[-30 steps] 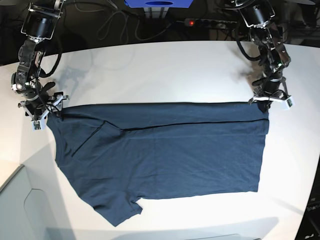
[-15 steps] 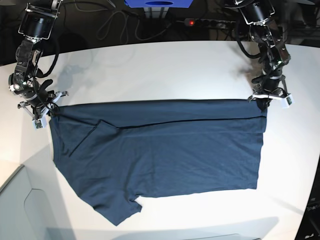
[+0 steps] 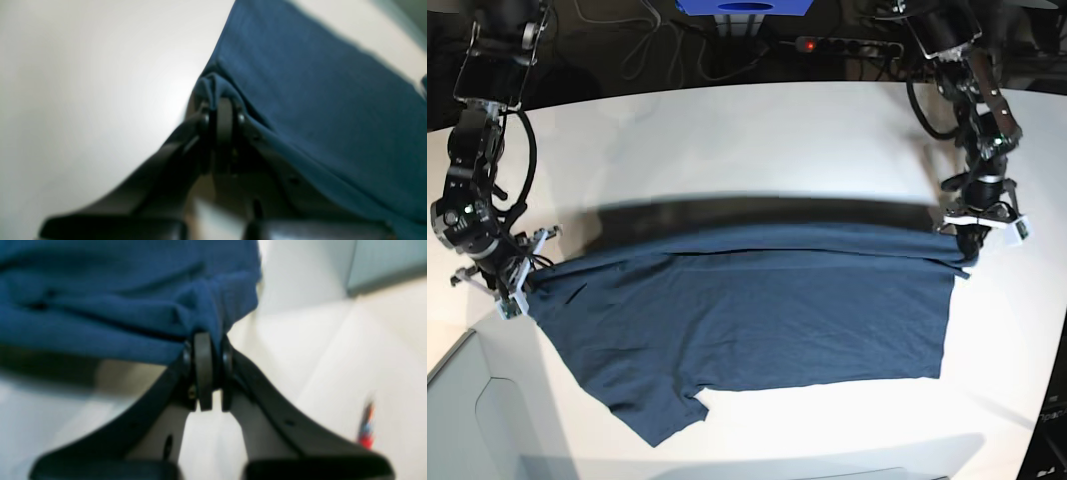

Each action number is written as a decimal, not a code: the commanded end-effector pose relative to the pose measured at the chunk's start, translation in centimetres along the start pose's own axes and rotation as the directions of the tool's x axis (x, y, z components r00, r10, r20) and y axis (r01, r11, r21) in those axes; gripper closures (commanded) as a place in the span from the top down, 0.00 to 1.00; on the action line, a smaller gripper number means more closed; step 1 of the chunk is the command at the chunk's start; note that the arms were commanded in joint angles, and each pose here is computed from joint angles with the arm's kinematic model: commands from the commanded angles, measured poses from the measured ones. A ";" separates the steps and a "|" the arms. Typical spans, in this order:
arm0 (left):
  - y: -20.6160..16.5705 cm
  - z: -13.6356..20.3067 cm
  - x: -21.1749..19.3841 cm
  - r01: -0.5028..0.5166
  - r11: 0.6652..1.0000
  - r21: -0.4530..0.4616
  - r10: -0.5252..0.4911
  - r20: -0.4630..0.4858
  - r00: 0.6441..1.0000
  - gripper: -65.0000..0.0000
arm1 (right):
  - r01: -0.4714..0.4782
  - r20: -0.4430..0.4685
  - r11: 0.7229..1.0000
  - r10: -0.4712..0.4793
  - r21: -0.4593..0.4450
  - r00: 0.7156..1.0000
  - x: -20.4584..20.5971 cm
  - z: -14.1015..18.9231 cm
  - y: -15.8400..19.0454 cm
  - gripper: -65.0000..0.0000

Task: Fold the T-shirt properly
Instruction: 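Grasp the fold with both grippers and drag the shirt toward the robot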

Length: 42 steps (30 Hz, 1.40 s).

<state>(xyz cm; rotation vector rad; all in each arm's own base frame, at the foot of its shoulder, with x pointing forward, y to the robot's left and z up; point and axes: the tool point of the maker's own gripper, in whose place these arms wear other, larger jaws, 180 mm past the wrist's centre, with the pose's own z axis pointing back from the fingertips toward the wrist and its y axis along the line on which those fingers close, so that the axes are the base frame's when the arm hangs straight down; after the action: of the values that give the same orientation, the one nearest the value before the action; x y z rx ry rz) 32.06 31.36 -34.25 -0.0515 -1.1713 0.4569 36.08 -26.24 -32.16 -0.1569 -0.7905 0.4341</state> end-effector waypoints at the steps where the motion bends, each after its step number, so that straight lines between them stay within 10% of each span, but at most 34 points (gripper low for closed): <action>1: -0.5 -0.4 2.9 0.016 1.000 -0.016 -0.015 0.064 0.998 0.00 | -0.024 0.058 0.999 0.026 -0.036 0.998 2.5 0.5 -1.6 0.00; 26: -2.7 -0.1 8.0 0.083 0.995 -0.056 -0.077 0.100 0.992 0.00 | -0.044 0.141 0.997 0.052 -0.061 0.989 5.1 2.0 -1.3 0.00; 42: 2.3 5.7 -4.9 0.100 0.995 0.022 -0.093 -0.205 0.974 0.00 | -0.033 -0.105 0.999 0.035 0.015 0.994 -7.7 4.0 3.2 0.00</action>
<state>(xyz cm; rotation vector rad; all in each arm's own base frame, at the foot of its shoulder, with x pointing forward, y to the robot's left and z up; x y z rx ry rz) 24.10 30.17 -38.05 -0.0200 -0.9197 0.3869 26.44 -26.65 -36.67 -0.1658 -0.6341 0.4452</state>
